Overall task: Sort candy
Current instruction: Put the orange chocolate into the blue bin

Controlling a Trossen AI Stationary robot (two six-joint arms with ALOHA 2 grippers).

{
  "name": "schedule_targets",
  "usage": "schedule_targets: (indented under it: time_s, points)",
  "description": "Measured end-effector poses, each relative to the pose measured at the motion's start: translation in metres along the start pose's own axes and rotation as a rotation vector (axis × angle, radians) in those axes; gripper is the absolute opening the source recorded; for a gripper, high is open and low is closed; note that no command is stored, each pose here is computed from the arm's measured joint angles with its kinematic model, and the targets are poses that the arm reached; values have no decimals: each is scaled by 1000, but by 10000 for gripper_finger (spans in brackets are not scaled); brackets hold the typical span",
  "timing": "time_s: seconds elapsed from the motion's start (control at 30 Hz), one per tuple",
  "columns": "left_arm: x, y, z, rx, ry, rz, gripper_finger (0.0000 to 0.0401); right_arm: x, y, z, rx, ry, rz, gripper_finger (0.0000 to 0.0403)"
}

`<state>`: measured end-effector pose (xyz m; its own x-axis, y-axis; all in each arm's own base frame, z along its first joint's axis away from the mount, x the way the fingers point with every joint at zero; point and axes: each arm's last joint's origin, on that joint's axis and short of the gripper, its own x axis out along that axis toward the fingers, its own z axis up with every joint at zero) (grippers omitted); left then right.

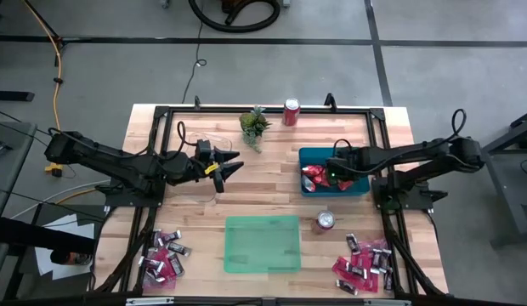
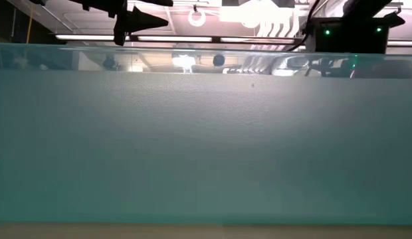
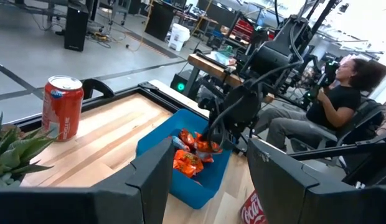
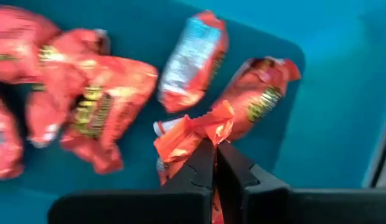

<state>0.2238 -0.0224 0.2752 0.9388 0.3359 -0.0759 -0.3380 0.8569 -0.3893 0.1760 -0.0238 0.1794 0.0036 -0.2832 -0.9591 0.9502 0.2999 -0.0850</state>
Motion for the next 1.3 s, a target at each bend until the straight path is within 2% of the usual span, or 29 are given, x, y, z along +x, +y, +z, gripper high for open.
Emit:
schedule_targets:
  time_s: [0.13, 0.3, 0.4, 0.53, 0.77, 0.83, 1.03, 1.1, 1.3]
  points:
    - [0, 0, 0, 1, 0, 0, 191, 2, 2, 0, 73, -15, 22, 0]
    - [0, 0, 0, 1, -1, 3, 191, 0, 16, 6, 90, -37, 178, 0]
    - [0, 0, 0, 1, -1, 4, 191, 0, 19, 7, 104, -49, 211, 0]
    - [0, 0, 0, 1, -1, 3, 191, 1, 15, 6, 101, -33, 167, 0]
    - [0, 0, 0, 1, -1, 4, 191, 2, -5, -2, 131, 3, -52, 0]
    - [0, 0, 0, 1, -1, 4, 191, 2, -2, -1, 145, -11, -26, 0]
    - [0, 0, 0, 1, -2, 4, 191, 1, 16, 8, 192, -78, 170, 0]
    - [0, 0, 0, 1, -1, 4, 191, 1, 15, 7, 178, -74, 156, 0]
    - [0, 0, 0, 1, -2, 4, 191, 2, 2, 1, 159, -16, 18, 0]
